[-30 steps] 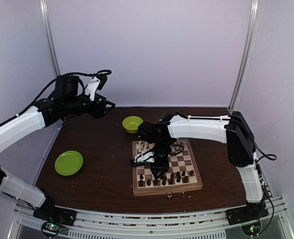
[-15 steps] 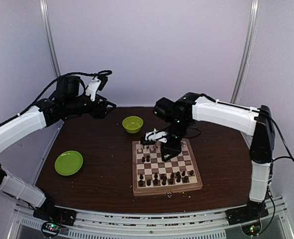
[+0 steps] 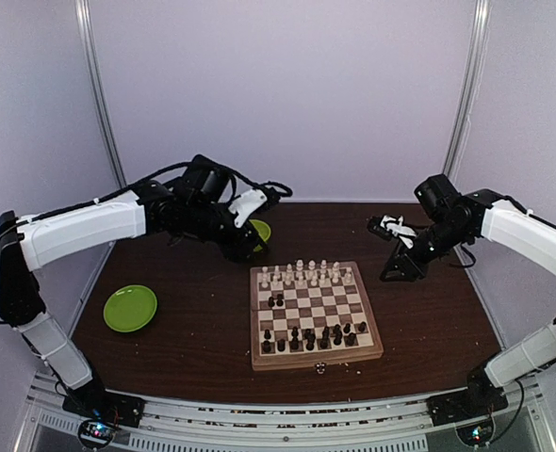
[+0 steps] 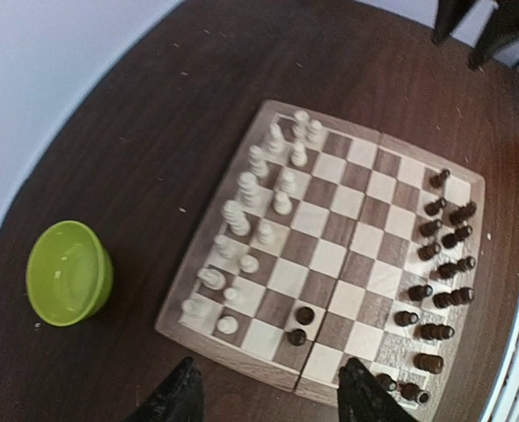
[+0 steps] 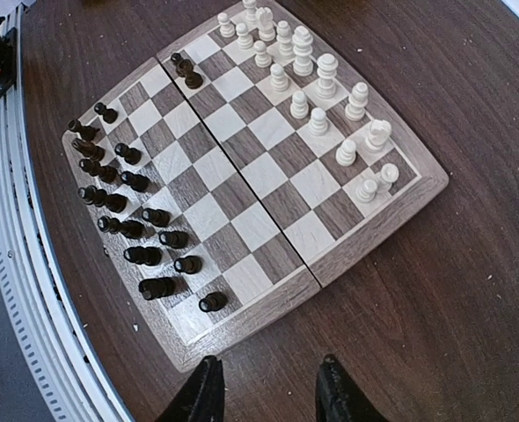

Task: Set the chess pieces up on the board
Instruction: Pick up the pawn from the chessboard, then place the pawn at g7.

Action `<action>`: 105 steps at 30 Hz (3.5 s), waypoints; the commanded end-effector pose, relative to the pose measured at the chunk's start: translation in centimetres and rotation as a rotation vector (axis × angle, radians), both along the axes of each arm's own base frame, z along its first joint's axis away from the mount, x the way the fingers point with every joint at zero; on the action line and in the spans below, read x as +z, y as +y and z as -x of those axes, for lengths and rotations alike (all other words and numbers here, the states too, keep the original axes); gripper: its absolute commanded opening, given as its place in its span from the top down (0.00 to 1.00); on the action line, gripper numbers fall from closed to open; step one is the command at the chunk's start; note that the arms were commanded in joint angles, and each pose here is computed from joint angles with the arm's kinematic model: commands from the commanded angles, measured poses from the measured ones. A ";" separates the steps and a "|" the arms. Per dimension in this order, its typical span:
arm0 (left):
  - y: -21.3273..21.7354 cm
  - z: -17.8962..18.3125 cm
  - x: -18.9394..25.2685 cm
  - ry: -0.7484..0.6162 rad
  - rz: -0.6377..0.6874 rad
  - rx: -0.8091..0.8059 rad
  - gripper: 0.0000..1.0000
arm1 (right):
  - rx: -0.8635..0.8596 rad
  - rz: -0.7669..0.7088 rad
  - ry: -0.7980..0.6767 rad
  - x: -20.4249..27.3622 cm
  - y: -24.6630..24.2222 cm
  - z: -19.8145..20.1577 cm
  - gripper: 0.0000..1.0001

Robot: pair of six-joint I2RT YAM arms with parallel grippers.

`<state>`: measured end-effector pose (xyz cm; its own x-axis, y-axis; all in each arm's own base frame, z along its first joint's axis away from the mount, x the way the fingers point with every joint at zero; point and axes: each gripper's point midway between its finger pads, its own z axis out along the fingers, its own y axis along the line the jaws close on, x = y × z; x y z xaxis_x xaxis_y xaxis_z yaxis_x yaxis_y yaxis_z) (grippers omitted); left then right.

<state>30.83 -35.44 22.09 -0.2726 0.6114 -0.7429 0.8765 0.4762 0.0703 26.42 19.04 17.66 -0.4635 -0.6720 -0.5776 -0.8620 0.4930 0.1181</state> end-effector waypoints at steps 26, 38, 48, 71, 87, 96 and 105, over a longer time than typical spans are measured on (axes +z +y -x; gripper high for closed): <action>-2.8 1.4 -16.1 0.244 -0.401 -0.097 0.68 | -0.010 -0.110 -0.075 1.1 -0.4 -1.3 0.59; -1.6 2.6 -16.2 0.284 -0.435 -0.109 0.96 | -0.007 -0.098 -0.068 0.7 -0.4 -1.4 0.59; -2.3 6.5 -12.5 0.366 -0.247 -0.189 0.99 | -0.007 -0.091 -0.064 0.5 -0.5 -1.4 0.59; -5.4 10.1 -14.2 0.452 -0.236 -0.385 0.99 | 0.003 -0.082 -0.043 -0.1 -0.4 -1.3 0.60; -5.3 10.7 -15.6 0.461 -0.304 -0.413 0.99 | 0.000 -0.076 -0.039 -0.2 -0.5 -1.4 0.60; -5.3 10.9 -16.3 0.461 -0.331 -0.413 0.99 | -0.004 -0.074 -0.034 -0.3 -0.6 -1.4 0.60; -5.2 10.4 -16.4 0.444 -0.345 -0.392 0.90 | -0.002 -0.075 -0.033 -0.3 -0.5 -1.3 0.59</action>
<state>19.98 -40.20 5.39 -0.2320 0.9083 -0.3480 0.9530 0.1406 -0.2683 27.57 18.69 17.25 -0.4402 -0.6218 -0.6478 -0.8679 0.4795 0.1295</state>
